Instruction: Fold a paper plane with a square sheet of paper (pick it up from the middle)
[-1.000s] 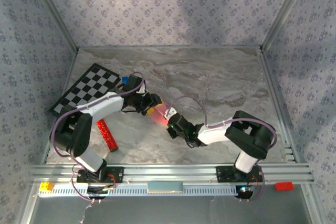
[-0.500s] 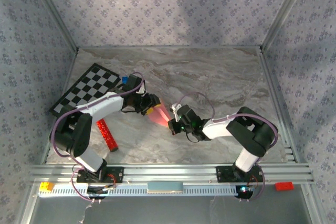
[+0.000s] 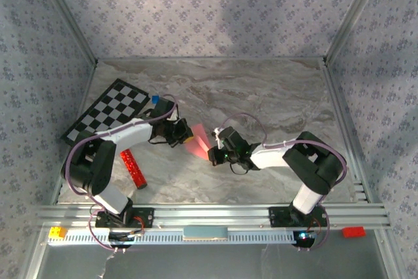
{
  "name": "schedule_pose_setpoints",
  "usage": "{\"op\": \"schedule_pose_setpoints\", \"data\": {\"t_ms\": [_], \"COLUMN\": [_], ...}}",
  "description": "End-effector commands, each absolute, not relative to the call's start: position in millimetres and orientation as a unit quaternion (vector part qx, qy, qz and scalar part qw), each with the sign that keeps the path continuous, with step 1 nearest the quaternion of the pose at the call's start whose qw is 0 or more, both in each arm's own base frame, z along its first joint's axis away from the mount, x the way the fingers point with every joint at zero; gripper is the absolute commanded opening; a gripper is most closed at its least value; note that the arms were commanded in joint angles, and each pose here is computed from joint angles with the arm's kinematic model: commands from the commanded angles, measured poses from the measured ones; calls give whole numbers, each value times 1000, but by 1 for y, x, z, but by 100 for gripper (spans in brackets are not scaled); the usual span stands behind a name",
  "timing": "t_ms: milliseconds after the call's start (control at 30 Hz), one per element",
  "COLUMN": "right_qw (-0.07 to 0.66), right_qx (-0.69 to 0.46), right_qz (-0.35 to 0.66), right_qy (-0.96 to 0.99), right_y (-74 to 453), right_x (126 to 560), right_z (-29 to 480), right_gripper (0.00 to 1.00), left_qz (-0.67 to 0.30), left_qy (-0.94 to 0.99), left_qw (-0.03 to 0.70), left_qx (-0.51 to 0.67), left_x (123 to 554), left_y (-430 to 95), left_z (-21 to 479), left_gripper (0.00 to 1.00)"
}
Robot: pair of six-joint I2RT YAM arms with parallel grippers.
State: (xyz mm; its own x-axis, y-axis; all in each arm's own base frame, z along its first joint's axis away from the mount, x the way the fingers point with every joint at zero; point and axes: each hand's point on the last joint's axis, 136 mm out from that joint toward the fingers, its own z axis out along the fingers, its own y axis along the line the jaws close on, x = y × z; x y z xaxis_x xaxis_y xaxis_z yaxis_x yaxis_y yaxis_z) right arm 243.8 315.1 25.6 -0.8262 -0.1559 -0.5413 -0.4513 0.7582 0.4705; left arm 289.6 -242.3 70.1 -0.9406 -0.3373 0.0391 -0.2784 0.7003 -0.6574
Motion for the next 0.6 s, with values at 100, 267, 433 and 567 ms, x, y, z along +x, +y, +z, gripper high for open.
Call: {"op": "schedule_pose_setpoints", "data": {"t_ms": [100, 267, 433, 567], "right_qw": [194, 188, 197, 203], "right_qx": [-131, -111, -93, -80], "right_qz": [299, 317, 337, 354], "right_qy": [925, 923, 916, 910], "right_y": [314, 315, 311, 308], "right_x": [238, 236, 236, 237], "right_z": [9, 9, 12, 16], "right_gripper": [5, 5, 4, 4], "left_qz": [-406, -402, -396, -384], "left_qy": [901, 902, 904, 906], "left_qw": [45, 39, 44, 60], "left_qx": [-148, -150, -158, -169], "left_x": [296, 295, 295, 296], "left_y": [-260, -261, -259, -252], "left_z": [79, 71, 66, 67], "left_gripper": [0, 0, 0, 0]}}
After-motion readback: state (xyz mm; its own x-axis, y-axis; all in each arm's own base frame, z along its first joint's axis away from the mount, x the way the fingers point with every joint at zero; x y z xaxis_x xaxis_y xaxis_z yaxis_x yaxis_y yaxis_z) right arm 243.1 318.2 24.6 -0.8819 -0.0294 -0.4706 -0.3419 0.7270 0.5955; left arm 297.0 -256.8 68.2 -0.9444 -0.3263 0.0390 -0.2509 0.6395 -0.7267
